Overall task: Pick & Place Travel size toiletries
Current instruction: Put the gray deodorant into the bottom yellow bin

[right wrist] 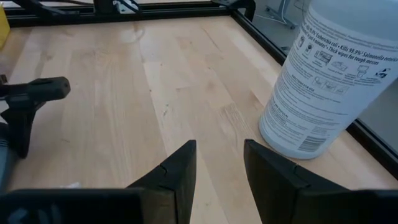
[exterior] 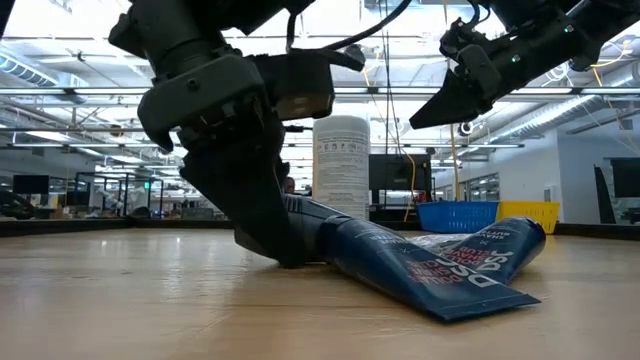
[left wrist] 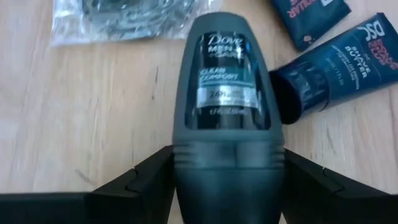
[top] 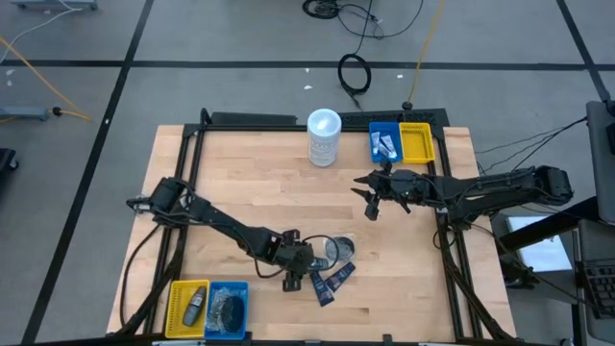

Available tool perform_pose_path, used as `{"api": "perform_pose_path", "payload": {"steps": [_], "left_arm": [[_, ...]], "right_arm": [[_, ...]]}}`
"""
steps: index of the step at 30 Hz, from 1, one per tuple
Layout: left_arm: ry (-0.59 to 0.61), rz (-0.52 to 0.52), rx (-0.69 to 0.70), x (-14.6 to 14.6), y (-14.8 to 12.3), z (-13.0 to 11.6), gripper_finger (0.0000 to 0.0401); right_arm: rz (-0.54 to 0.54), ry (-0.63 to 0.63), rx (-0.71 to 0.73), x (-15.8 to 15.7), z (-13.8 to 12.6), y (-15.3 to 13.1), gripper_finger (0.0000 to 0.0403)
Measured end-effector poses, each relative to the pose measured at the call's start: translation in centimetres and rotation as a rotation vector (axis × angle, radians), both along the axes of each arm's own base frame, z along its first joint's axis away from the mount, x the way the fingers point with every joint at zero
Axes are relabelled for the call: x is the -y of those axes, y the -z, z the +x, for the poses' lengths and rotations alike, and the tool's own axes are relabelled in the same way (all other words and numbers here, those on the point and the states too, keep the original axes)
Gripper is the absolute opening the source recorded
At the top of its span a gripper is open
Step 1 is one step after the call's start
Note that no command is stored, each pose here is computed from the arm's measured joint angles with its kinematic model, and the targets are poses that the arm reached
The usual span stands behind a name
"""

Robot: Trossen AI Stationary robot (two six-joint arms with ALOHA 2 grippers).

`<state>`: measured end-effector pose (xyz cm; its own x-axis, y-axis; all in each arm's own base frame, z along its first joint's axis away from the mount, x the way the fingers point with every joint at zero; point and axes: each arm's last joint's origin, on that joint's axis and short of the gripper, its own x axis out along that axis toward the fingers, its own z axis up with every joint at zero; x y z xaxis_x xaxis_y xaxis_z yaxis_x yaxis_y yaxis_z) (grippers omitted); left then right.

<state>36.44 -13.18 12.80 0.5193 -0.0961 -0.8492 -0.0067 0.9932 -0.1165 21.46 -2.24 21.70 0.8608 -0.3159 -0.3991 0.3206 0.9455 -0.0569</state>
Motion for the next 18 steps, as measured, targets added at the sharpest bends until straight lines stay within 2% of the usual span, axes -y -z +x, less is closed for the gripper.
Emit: {"api": "perform_pose_path", "payload": {"steps": [8,13,18], "left_arm": [[0.028,0.026,-0.017,-0.08,0.15,-0.16,0.0236],[0.056,0.031,-0.012,-0.04,0.09,-0.14,0.0182],[0.071,0.040,-0.012,-0.05,0.10,-0.16,0.0181]], "right_arm": [[0.009,0.005,0.004,0.00,0.00,0.00,0.0125],[0.009,0.005,0.004,0.00,0.00,0.00,0.0125],[0.009,0.005,0.004,0.00,0.00,0.00,0.0125]]}}
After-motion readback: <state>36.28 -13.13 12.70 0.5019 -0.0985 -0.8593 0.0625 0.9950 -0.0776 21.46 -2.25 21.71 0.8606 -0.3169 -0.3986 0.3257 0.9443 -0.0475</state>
